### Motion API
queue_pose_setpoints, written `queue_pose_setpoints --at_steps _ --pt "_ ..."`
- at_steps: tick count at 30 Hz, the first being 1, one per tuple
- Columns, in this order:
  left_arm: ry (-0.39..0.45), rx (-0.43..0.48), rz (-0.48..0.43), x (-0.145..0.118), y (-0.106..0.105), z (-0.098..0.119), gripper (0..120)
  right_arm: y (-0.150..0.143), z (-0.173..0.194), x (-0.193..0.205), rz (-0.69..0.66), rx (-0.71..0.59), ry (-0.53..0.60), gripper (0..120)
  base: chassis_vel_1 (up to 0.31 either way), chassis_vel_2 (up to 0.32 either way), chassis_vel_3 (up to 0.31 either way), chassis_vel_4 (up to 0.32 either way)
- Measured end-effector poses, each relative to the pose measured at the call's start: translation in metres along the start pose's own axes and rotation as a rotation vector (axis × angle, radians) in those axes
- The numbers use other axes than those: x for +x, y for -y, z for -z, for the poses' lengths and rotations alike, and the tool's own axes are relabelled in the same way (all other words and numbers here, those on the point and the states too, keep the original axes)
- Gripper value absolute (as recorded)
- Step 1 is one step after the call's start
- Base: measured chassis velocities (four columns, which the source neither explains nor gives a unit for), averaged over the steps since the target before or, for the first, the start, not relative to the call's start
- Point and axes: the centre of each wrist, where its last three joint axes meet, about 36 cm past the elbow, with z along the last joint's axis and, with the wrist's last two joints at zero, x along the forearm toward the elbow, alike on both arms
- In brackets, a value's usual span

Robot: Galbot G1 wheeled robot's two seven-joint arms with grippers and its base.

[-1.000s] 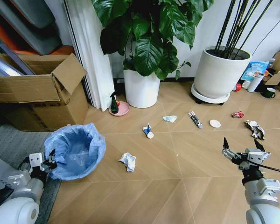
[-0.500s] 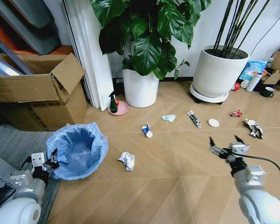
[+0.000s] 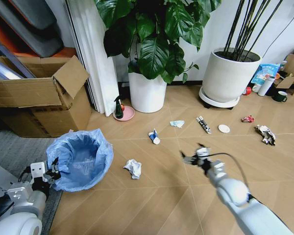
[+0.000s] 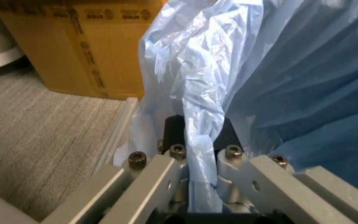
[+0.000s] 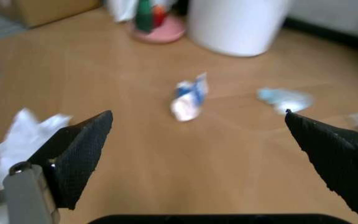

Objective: Pick up the trash bin and place the garbage on the floor into it.

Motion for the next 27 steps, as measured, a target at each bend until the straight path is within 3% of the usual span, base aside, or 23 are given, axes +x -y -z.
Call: queue_pose_setpoints --at_steps 3,6,13,27 --pt "0.001 -0.001 0.005 0.000 0.000 0.001 0 -0.017 -0.014 -0.026 0.072 -0.006 -0.027 100 0.000 0.000 0.000 0.000" --pt "0.003 -0.003 0.011 0.000 -0.002 0.001 0 -0.054 -0.027 -0.061 0.175 -0.015 -0.037 100 0.000 0.000 0.000 0.000" --pt "-0.002 -0.003 0.021 -0.002 -0.005 -0.001 0 -0.106 -0.035 -0.103 0.289 -0.022 -0.050 100 0.000 0.000 0.000 0.000" --pt "0.001 -0.005 0.015 -0.005 -0.005 0.000 0 -0.123 -0.059 -0.147 0.302 -0.002 -0.112 100 0.000 0.000 0.000 0.000"
